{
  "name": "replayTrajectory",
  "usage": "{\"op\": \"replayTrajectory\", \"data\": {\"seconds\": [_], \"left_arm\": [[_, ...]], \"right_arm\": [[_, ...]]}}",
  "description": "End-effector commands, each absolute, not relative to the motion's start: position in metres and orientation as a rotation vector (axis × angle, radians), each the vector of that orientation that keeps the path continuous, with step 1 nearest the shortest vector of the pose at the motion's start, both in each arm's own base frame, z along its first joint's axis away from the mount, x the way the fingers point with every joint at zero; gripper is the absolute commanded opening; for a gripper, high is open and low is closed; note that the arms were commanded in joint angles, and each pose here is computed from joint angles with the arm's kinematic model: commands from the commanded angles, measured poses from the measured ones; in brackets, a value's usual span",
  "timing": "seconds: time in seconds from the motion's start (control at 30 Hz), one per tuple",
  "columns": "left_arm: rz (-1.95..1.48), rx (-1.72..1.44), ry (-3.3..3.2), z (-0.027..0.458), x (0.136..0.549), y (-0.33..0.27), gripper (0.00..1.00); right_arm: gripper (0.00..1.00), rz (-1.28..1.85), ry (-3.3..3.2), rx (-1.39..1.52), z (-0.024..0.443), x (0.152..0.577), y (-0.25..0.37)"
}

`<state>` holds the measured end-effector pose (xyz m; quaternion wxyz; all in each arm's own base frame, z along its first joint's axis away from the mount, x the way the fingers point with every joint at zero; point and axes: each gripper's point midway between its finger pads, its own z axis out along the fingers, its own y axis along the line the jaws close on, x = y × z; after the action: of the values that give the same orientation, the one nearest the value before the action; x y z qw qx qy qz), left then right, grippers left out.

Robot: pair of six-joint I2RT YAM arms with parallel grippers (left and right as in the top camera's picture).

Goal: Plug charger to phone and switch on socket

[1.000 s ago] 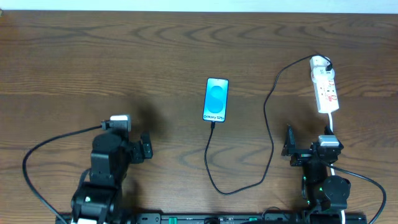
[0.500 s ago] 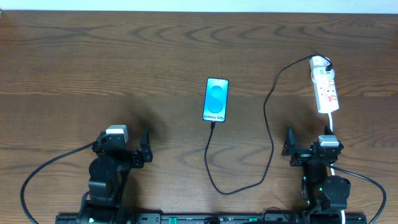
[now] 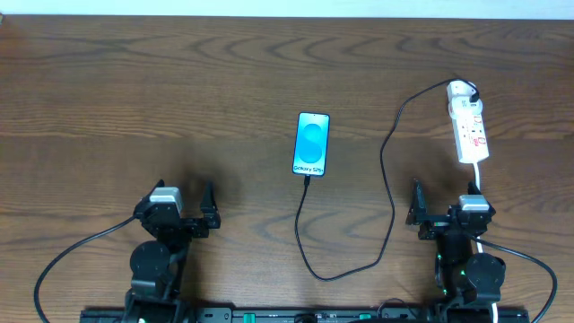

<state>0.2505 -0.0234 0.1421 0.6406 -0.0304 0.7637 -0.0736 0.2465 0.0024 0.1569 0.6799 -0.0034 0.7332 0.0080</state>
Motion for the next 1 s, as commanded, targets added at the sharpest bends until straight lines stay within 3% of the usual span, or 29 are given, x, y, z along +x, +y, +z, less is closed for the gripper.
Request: {"op": "replayTrajectory", "data": {"seconds": [0.0,0.97], "left_arm": [[-0.148,-0.084,1.703,0.144,0.251,-0.018,0.98],[0.003,0.021,1.727,0.136,0.244,-0.008,0.98]], "right_arm": [[0.99,0.006,1.647,-0.019,0.156,0.246,0.003],[0.99,0.006,1.648,-0.019,0.156,0.246,0.003]]}}
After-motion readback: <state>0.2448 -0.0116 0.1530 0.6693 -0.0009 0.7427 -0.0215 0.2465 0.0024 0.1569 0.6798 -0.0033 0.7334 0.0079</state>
